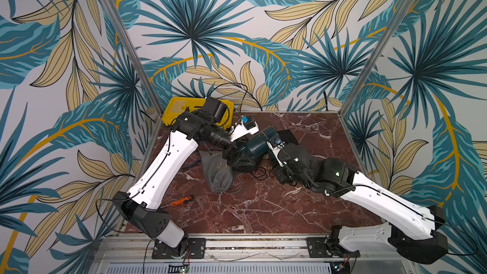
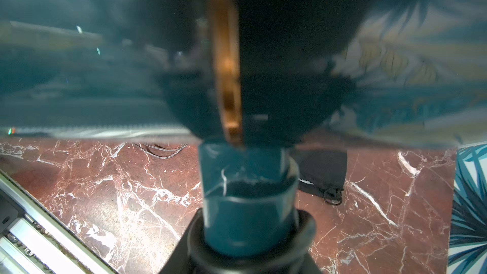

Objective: Pack away hair dryers
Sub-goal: Pick up the hair dryer from the center of the board.

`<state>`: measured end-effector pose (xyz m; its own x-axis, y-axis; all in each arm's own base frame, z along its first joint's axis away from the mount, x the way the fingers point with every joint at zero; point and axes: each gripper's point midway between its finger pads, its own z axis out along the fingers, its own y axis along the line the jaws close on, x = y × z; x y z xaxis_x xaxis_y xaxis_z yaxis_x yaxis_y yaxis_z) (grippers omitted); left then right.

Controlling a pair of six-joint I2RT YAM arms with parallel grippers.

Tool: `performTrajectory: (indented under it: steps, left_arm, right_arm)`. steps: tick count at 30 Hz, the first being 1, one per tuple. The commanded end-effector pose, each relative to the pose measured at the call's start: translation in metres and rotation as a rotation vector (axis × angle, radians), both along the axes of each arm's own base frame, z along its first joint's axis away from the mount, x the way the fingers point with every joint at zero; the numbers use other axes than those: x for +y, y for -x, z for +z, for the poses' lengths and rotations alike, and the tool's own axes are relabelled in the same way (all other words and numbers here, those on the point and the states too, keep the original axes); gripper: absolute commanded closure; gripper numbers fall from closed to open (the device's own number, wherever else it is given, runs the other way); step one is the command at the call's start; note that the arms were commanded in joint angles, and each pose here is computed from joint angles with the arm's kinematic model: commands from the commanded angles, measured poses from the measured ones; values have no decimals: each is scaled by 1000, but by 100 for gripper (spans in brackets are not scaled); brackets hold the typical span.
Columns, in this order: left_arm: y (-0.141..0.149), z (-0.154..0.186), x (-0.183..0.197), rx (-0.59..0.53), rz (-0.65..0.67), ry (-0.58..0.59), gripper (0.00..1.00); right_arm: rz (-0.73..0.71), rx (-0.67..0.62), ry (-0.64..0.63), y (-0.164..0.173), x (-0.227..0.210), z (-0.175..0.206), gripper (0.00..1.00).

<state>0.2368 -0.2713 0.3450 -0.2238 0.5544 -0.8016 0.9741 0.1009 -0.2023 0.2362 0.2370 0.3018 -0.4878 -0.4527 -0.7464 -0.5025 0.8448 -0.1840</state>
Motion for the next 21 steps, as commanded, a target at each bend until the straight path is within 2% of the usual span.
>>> performTrajectory:
  steps: [1,10,14,18,21]
  left_arm:
    - [1,-5,-3,1,-17,-18,1]
    - [4,4,-11,76,-13,25,1]
    - [3,-2,-12,98,-4,9,6]
    - [5,-6,-14,129,-8,10,19]
    - [9,-9,-15,139,-17,4,20]
  right_arm:
    - [-14,-76,27,-4,2,18,100]
    - [-9,-149,84,0,16,23,100]
    - [-2,-175,71,1,20,30,100]
    - [-5,-188,63,1,22,32,100]
    - [-1,-198,37,2,25,36,100]
